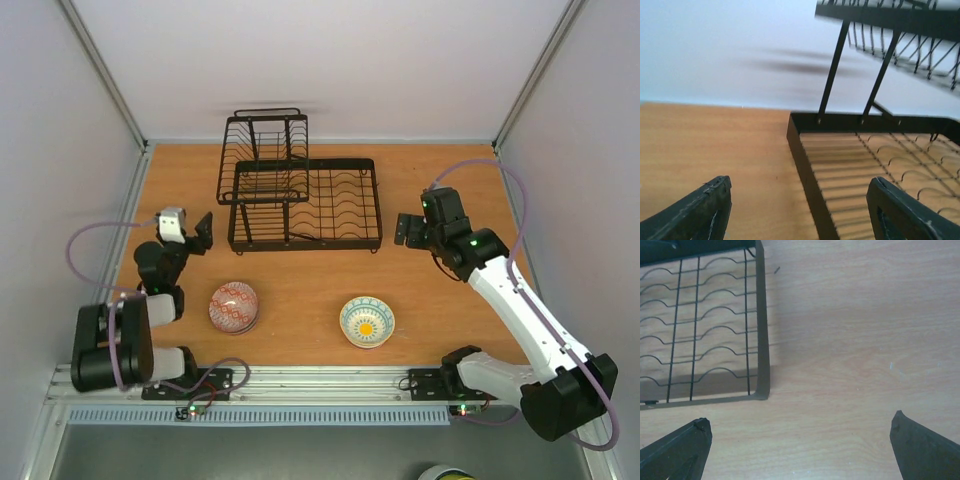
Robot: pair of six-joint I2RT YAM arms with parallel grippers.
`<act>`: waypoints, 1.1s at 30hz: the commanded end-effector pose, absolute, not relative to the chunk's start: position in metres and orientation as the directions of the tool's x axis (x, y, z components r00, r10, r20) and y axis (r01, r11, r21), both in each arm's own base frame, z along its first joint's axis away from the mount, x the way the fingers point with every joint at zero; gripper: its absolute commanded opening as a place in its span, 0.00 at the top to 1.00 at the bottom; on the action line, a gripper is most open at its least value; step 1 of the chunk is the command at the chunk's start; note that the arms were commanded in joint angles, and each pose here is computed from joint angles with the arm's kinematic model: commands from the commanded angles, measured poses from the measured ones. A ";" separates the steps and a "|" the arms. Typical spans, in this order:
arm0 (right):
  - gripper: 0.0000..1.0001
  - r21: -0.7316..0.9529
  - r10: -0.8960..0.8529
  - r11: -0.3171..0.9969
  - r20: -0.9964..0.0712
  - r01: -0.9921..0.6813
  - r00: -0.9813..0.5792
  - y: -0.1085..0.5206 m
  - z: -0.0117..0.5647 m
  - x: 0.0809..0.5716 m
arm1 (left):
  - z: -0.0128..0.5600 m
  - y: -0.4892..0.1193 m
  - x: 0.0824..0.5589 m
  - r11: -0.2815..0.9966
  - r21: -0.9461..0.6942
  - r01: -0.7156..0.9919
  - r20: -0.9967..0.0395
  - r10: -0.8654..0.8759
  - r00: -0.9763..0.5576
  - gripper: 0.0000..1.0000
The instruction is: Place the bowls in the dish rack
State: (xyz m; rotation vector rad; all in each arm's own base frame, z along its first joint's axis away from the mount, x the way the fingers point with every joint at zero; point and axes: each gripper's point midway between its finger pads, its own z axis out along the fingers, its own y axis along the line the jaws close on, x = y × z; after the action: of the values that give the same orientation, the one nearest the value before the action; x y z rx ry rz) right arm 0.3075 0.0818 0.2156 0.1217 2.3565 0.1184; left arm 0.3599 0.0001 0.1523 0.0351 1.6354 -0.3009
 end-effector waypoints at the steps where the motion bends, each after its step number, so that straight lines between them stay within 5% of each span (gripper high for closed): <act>1: 0.01 0.104 0.151 0.988 -0.655 0.110 -0.741 0.072 0.211 0.290 | 0.198 0.007 0.364 0.972 -0.125 0.199 -0.992 -0.118 -0.046 0.24; 4: 0.01 0.094 0.181 0.983 -0.641 0.158 -0.746 0.063 0.213 0.282 | 0.223 0.009 0.367 0.966 -0.085 0.245 -0.996 -0.085 -0.008 0.02; 9: 0.01 0.174 0.214 0.976 -0.633 0.133 -0.744 0.071 0.220 0.268 | 0.229 -0.007 0.387 0.923 -0.115 0.368 -0.961 -0.010 -0.276 0.01; 14: 0.02 0.262 0.140 0.965 -0.608 -0.031 -0.782 0.098 0.224 0.254 | 0.253 -0.013 0.380 0.914 -0.078 0.398 -0.959 0.041 -0.282 0.20; 17: 0.15 0.296 0.114 0.954 -0.515 -0.051 -0.850 0.109 0.212 0.242 | 0.254 -0.006 0.385 0.949 -0.077 0.307 -0.936 0.038 -0.351 0.30; 23: 0.42 0.353 0.092 0.935 -0.324 -0.030 -0.942 0.123 0.176 0.206 | 0.243 -0.037 0.361 0.895 -0.237 0.378 -0.879 -0.031 -0.477 0.33; 33: 0.52 0.368 0.077 0.930 -0.212 -0.007 -0.974 0.130 0.150 0.157 | 0.262 -0.082 0.301 0.793 -0.349 0.500 -0.843 -0.034 -0.536 0.40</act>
State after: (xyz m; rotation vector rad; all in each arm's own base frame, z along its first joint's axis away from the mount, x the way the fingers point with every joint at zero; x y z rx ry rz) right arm 0.1770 0.1248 0.1562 0.0454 2.8083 0.5349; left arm 0.3224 -0.0650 0.2625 0.3429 1.9857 -0.6026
